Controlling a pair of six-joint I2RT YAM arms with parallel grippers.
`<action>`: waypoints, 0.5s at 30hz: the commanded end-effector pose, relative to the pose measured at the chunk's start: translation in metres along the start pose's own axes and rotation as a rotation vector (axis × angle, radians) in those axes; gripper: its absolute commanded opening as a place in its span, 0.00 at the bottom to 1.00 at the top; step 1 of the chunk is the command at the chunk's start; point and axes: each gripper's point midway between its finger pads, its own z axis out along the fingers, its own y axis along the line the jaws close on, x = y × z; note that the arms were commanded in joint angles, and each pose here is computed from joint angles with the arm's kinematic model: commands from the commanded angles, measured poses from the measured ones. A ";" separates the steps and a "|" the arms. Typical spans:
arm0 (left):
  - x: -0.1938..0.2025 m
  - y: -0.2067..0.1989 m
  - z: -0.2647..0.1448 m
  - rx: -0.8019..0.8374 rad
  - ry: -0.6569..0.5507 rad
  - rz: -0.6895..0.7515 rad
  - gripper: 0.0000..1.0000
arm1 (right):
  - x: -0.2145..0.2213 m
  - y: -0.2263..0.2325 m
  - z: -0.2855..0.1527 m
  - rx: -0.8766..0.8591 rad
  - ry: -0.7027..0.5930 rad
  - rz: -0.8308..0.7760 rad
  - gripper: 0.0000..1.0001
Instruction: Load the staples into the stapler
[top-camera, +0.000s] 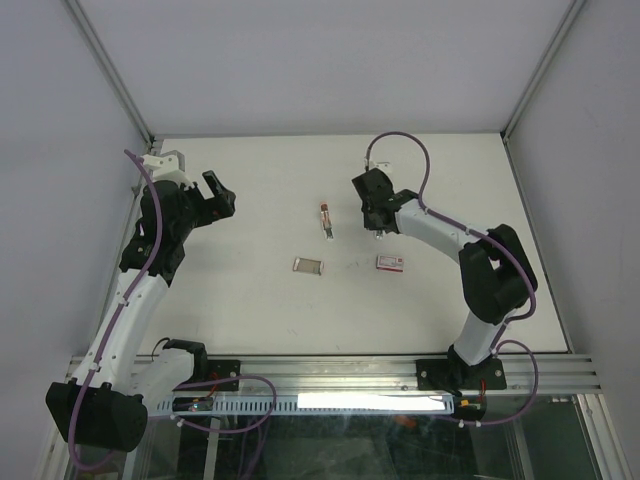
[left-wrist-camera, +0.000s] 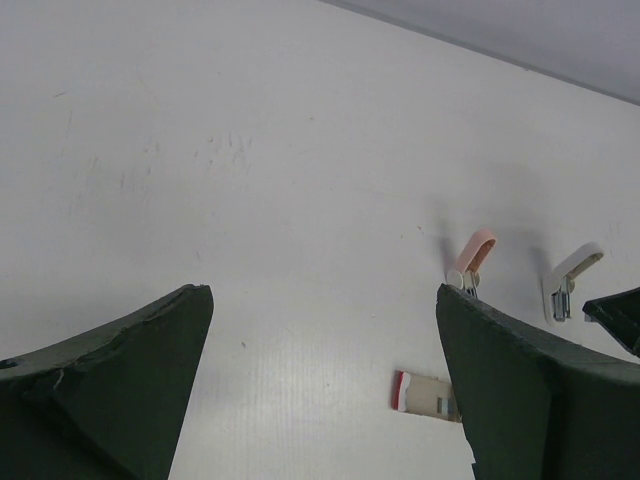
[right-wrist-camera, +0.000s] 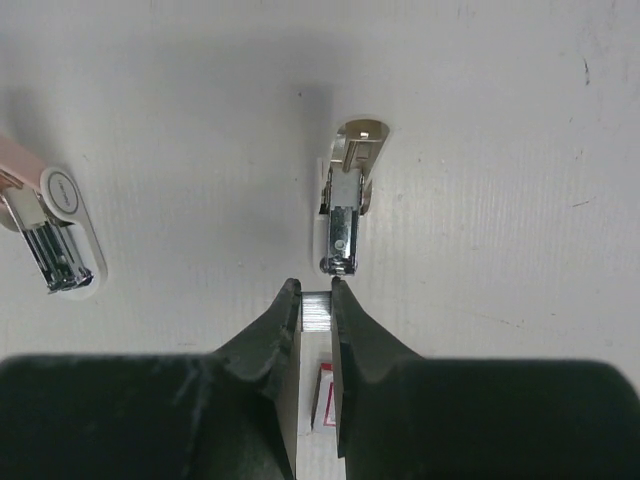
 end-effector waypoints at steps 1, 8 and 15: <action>-0.008 0.002 -0.001 0.000 -0.040 -0.001 0.99 | -0.039 0.002 0.004 -0.004 -0.157 0.101 0.11; -0.007 0.002 0.000 0.000 -0.035 -0.002 0.99 | -0.038 -0.006 0.017 0.022 -0.168 0.108 0.11; -0.006 0.002 0.002 0.003 -0.028 -0.004 0.99 | -0.030 -0.012 0.026 0.022 -0.152 0.105 0.11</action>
